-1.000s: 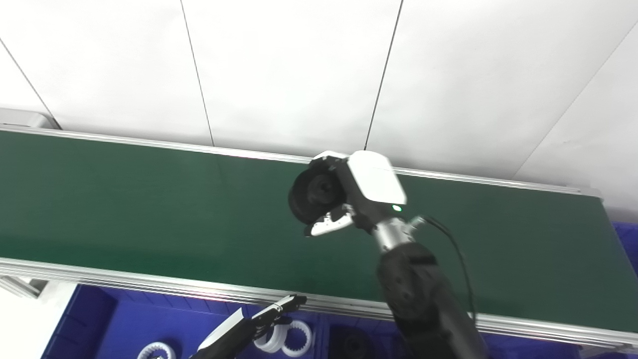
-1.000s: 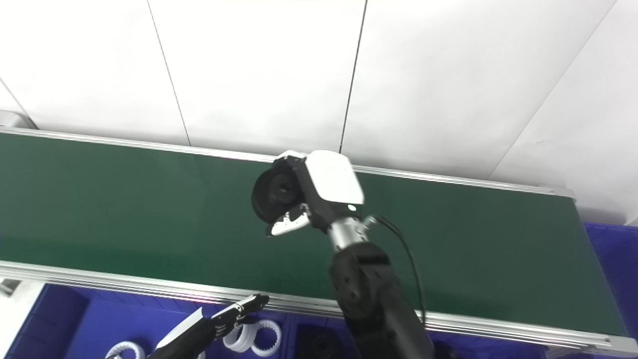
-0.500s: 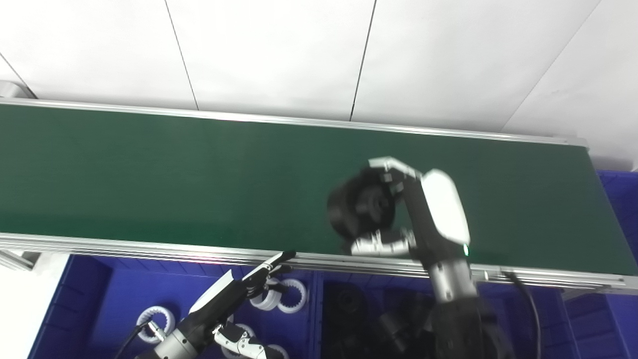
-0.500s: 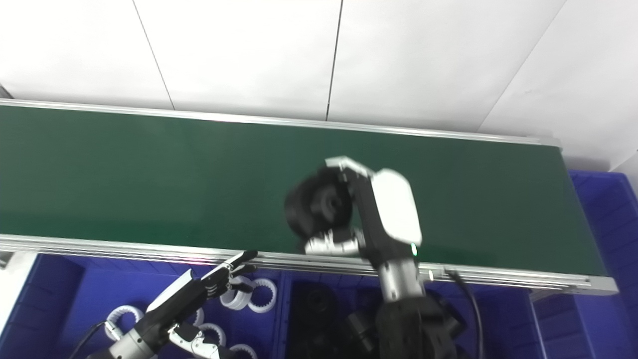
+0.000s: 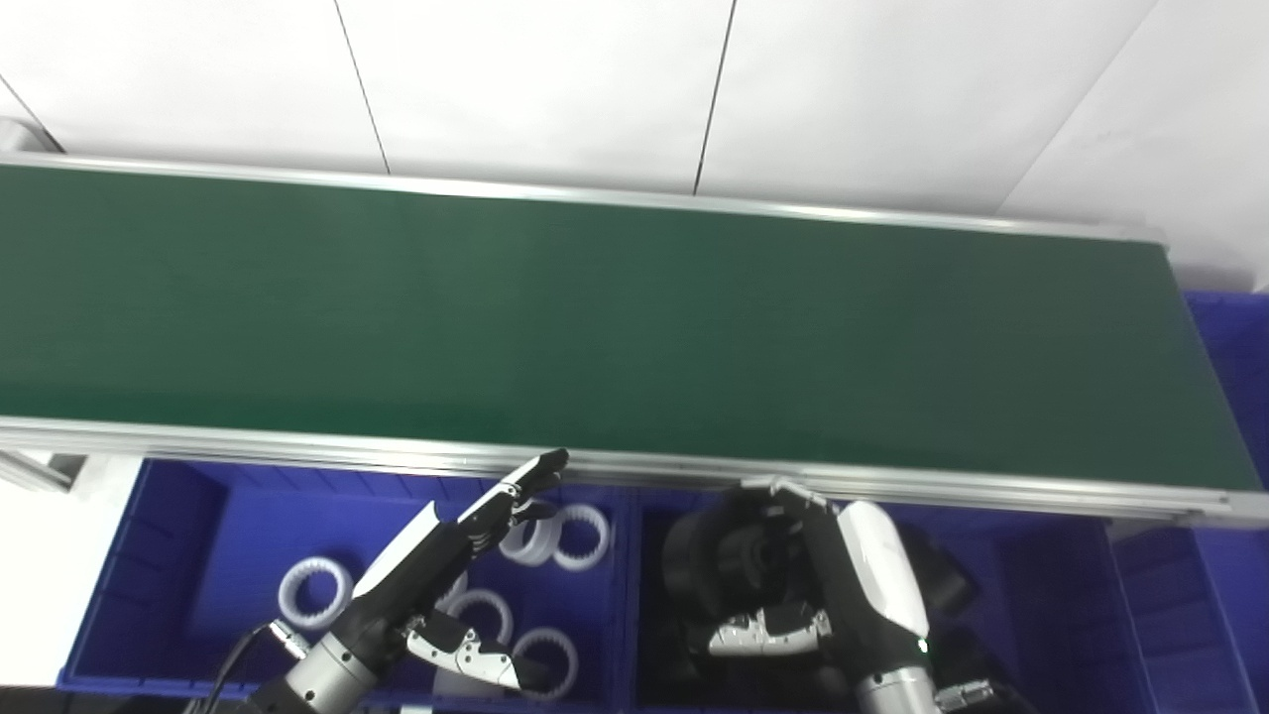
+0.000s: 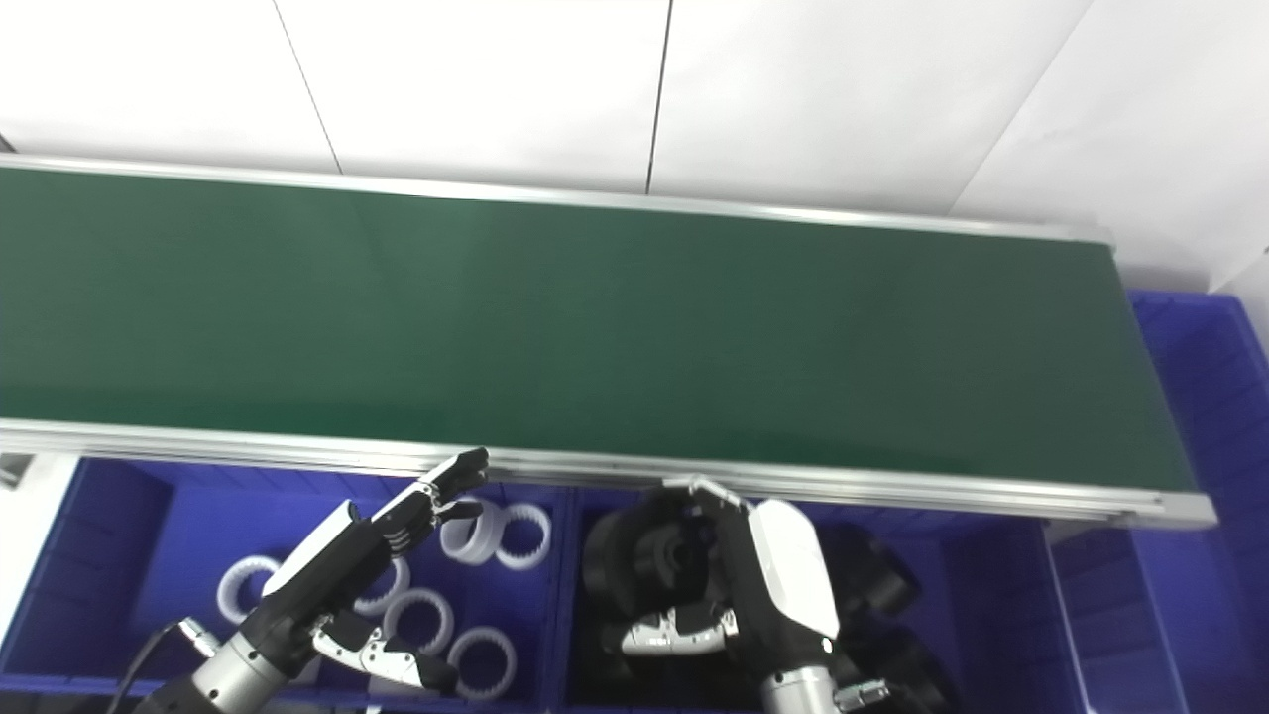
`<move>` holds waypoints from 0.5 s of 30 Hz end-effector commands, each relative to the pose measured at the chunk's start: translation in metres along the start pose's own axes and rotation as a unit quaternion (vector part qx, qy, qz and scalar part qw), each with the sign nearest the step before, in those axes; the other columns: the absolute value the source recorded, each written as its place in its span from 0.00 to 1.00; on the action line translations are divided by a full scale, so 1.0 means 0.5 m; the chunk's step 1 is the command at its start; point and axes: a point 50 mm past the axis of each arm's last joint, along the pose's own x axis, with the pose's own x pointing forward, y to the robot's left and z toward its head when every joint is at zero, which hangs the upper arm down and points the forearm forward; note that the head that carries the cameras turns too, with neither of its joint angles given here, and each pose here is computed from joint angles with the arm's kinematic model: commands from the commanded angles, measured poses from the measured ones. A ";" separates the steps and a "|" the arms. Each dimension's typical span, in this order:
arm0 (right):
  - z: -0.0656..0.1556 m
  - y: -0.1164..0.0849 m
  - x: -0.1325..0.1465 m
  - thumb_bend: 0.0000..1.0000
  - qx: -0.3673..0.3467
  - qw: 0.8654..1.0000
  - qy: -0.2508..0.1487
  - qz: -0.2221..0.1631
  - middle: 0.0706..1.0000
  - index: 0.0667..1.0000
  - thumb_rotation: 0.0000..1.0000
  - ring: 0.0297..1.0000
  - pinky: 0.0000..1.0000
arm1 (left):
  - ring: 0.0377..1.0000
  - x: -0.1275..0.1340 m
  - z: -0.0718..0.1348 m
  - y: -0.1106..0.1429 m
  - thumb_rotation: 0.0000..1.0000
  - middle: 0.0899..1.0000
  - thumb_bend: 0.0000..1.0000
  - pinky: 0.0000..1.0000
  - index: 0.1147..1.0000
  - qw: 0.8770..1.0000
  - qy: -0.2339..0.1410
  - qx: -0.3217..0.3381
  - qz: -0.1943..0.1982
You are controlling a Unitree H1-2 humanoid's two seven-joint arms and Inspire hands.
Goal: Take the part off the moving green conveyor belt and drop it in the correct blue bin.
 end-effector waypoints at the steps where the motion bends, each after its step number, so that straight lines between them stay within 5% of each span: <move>1: 0.001 -0.006 0.007 0.52 -0.006 1.000 -0.007 -0.005 0.47 0.43 0.00 0.45 0.45 | 0.94 0.004 0.024 0.009 0.24 0.98 0.97 0.84 0.97 1.000 -0.020 -0.005 0.008; 7: -0.026 0.003 0.016 0.51 -0.021 0.999 0.033 0.021 0.45 0.49 0.00 0.40 0.42 | 0.94 0.002 0.034 0.005 0.24 0.97 0.98 0.85 0.98 1.000 -0.016 -0.002 0.016; 9: -0.034 0.003 0.016 0.52 -0.016 0.999 0.042 0.022 0.47 0.48 0.00 0.41 0.48 | 0.95 0.001 0.031 0.004 0.25 0.97 0.99 0.86 0.98 1.000 -0.014 -0.002 0.018; 13: -0.035 0.002 0.013 0.74 -0.003 0.999 0.041 0.017 0.78 0.77 0.09 0.77 0.65 | 0.94 0.002 0.028 0.005 0.25 0.97 1.00 0.84 0.97 1.000 -0.009 -0.002 0.019; 15: -0.031 0.003 0.011 0.78 0.010 1.000 0.029 -0.001 0.83 0.81 0.11 0.83 0.70 | 0.93 0.004 0.025 0.006 0.25 0.97 1.00 0.83 0.97 1.000 -0.010 0.001 0.020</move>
